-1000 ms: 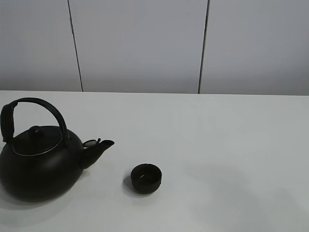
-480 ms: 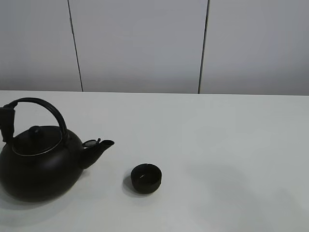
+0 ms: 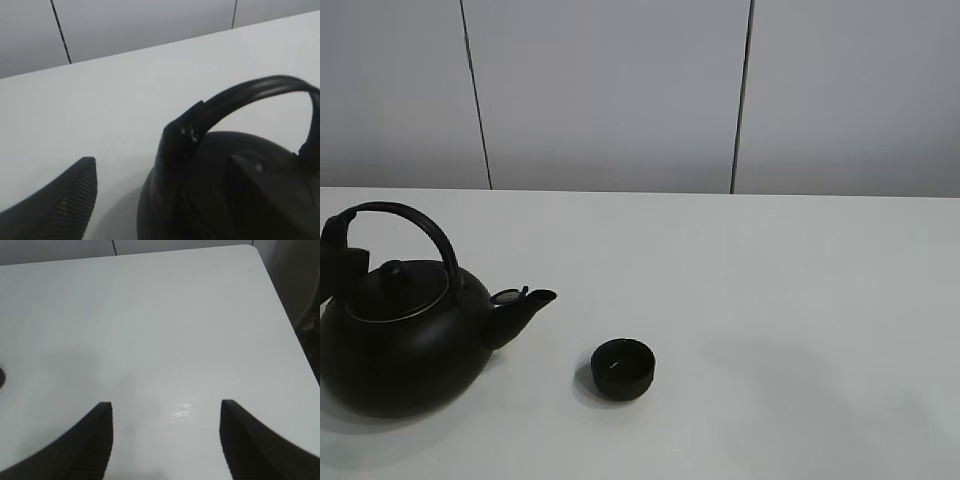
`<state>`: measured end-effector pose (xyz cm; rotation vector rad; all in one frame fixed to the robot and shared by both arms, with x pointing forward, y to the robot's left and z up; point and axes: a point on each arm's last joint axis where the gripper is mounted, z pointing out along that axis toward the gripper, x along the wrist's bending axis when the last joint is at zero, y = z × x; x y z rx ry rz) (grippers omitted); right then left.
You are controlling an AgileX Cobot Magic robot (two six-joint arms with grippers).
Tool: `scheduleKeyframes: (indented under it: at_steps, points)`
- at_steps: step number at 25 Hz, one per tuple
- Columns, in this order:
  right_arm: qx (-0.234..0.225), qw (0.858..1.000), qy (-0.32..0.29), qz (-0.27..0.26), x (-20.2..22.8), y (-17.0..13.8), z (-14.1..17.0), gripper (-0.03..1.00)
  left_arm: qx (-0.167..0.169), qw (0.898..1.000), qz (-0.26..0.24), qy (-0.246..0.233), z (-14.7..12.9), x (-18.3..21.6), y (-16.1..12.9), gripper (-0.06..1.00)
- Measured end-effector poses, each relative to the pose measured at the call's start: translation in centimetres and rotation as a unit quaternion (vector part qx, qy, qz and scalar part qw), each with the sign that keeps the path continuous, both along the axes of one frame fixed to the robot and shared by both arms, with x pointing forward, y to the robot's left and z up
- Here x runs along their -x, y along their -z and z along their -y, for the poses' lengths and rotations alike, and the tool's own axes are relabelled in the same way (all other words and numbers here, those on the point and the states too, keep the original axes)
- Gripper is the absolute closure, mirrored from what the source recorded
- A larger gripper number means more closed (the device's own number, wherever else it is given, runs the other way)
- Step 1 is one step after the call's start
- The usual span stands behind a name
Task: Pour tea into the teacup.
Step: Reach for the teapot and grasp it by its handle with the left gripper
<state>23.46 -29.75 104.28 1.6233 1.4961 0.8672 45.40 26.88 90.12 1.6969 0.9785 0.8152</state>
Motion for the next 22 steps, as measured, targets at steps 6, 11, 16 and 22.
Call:
scheduleKeyframes:
  at_steps: [6, 11, 16, 22]
  points:
    - [0.000, 1.000, 0.000, 0.000, 0.0, 0.0, 0.0, 0.54, 0.004, 1.000, -0.015, -0.018, -0.3, -1.0, 1.0, 0.43]
    - [0.000, 1.000, 0.000, 0.000, 0.0, 0.0, 0.0, 0.54, 0.003, 1.000, -0.002, -0.027, -0.5, -1.8, 0.7, 0.45]
    - [0.000, 1.000, 0.000, 0.000, 0.0, 0.0, 0.0, 0.54, 0.002, 1.000, -0.001, -0.023, -0.4, -1.9, 0.7, 0.49]
    - [0.000, 1.000, 0.000, 0.000, 0.0, 0.0, 0.0, 0.54, -0.001, 1.000, -0.001, -0.004, -0.1, -1.7, 0.7, 0.79]
